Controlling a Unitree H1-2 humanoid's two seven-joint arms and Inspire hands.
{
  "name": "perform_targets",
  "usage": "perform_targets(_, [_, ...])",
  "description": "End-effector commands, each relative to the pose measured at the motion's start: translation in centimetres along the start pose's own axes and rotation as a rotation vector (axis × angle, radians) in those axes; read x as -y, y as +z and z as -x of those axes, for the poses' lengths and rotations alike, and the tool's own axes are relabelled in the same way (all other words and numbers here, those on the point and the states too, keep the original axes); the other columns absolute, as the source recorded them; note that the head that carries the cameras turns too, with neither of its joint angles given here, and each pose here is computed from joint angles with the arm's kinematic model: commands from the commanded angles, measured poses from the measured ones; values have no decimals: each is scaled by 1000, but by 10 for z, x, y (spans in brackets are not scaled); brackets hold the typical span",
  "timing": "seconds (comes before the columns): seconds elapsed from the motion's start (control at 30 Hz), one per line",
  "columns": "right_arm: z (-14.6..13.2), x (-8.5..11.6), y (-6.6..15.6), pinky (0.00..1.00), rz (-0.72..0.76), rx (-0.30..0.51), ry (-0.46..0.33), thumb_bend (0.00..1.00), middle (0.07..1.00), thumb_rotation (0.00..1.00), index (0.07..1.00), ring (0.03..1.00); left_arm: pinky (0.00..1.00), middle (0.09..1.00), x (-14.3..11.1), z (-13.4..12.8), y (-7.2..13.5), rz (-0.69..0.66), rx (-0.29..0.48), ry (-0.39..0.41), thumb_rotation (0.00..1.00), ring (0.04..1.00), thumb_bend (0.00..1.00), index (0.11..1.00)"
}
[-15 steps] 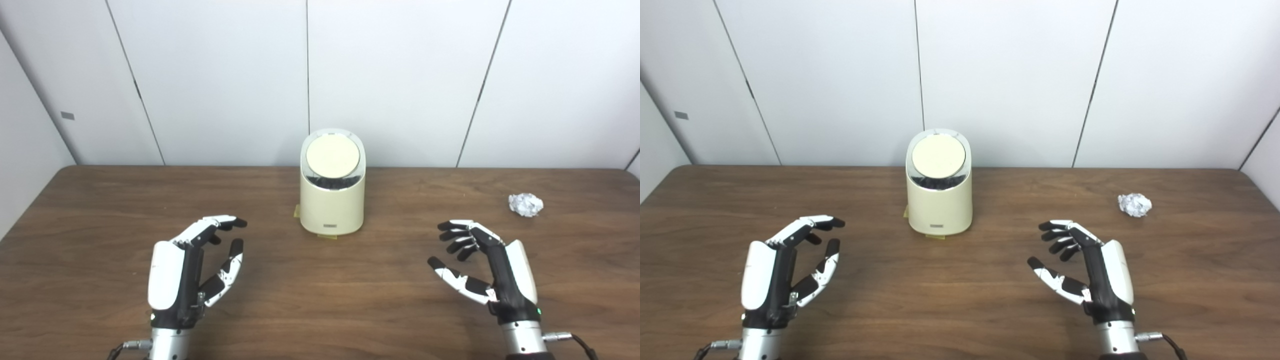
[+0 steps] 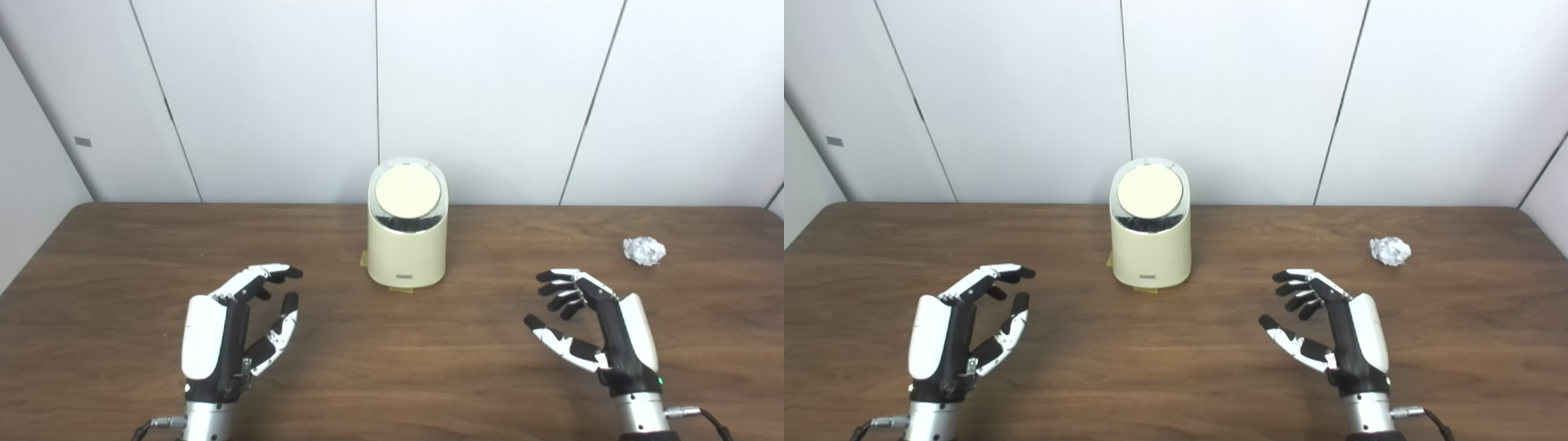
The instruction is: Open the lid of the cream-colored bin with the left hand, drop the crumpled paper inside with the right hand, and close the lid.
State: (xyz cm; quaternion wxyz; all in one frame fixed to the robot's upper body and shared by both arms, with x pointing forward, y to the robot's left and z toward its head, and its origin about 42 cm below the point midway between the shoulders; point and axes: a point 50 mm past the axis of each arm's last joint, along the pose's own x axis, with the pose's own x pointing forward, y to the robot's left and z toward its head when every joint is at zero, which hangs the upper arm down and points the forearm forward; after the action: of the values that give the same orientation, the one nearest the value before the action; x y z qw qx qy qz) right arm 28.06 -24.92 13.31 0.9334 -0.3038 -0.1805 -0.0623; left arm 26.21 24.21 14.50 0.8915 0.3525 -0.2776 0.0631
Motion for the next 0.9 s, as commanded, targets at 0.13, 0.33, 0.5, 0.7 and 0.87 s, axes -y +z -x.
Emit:
perform_targets(0.13, [3, -1, -6, 357, 11, 4, -3, 323, 582, 176, 628, 482, 500, 673, 14, 15, -4, 40, -79, -45, 222, 636, 225, 657])
perform_targets(0.33, [2, -5, -4, 326, 3, 2, -5, 324, 553, 194, 630, 446, 817, 925, 4, -1, 8, 166, -325, -156, 608, 897, 532, 913])
perform_targets(0.5, [3, -6, -3, 371, -6, 1, -2, 320, 591, 201, 635, 502, 957, 999, -11, -45, 28, 254, -416, -137, 634, 998, 824, 998])
perform_targets(0.7, [3, -7, -4, 316, -1, -6, 0, 323, 563, 193, 641, 443, 917, 1000, -17, -108, 44, 268, -400, -149, 650, 1000, 919, 1000])
perform_targets(0.87, [3, -9, -4, 315, -5, -8, 2, 325, 568, 207, 642, 454, 953, 1000, -14, -154, 59, 290, -347, -128, 620, 1000, 935, 1000])
